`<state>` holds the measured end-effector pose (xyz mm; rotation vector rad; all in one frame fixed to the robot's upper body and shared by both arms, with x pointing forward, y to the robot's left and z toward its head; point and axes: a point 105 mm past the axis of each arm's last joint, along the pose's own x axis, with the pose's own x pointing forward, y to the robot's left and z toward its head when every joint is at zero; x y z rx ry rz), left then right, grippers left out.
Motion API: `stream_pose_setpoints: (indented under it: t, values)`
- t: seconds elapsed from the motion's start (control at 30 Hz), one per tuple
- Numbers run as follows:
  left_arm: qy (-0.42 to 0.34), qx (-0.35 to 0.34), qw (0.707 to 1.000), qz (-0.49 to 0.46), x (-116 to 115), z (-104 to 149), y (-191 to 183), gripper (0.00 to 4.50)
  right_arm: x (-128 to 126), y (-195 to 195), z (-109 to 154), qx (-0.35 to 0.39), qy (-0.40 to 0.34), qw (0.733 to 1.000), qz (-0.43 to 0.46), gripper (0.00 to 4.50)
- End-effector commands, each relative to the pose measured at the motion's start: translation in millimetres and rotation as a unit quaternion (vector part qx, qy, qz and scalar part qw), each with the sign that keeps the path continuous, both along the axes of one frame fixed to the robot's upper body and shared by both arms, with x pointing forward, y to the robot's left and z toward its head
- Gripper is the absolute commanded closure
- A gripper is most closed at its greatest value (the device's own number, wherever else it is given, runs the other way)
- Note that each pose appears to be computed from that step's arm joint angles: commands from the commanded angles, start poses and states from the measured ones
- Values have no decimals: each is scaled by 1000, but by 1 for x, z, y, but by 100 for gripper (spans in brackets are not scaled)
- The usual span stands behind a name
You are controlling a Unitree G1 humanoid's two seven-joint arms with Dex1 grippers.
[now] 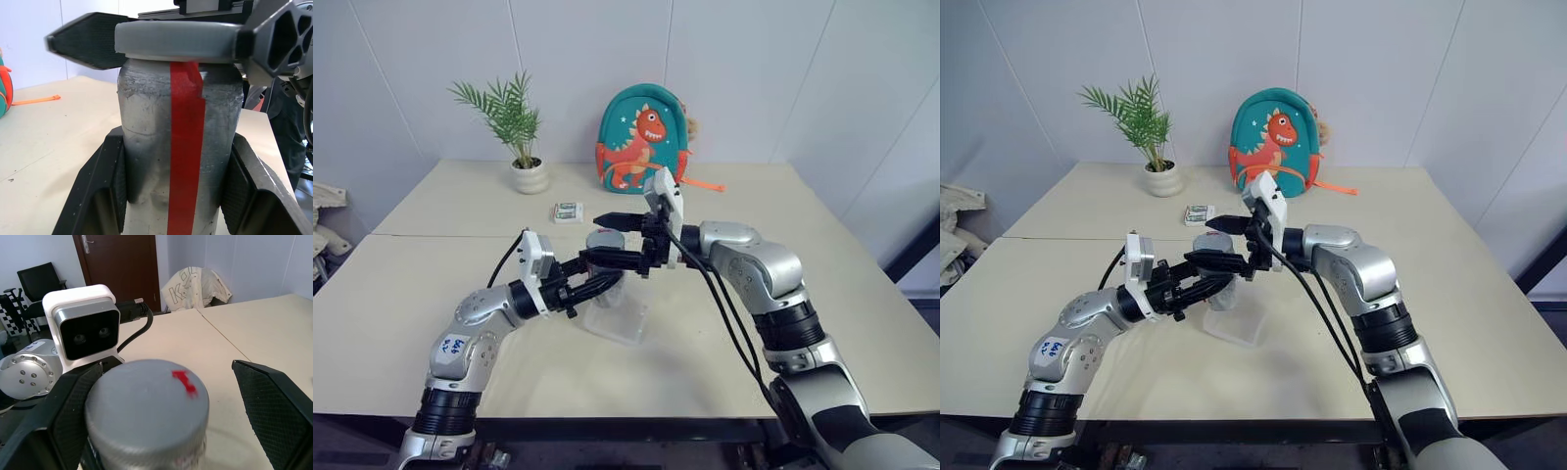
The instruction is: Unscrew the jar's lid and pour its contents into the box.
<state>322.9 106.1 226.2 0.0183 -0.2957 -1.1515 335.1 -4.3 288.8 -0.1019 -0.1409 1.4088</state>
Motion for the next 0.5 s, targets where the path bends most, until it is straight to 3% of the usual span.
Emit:
stream_pose_setpoints:
  t: [0.03, 0.5]
  values:
    - [-23, -4, 1000, -13, -5, 10, -3, 250, 3, -22, 15, 25, -16, 999, -19, 4]
    - [-23, -6, 1000, -11, -5, 10, -3, 250, 7, -60, 12, 57, 18, 998, -18, 4]
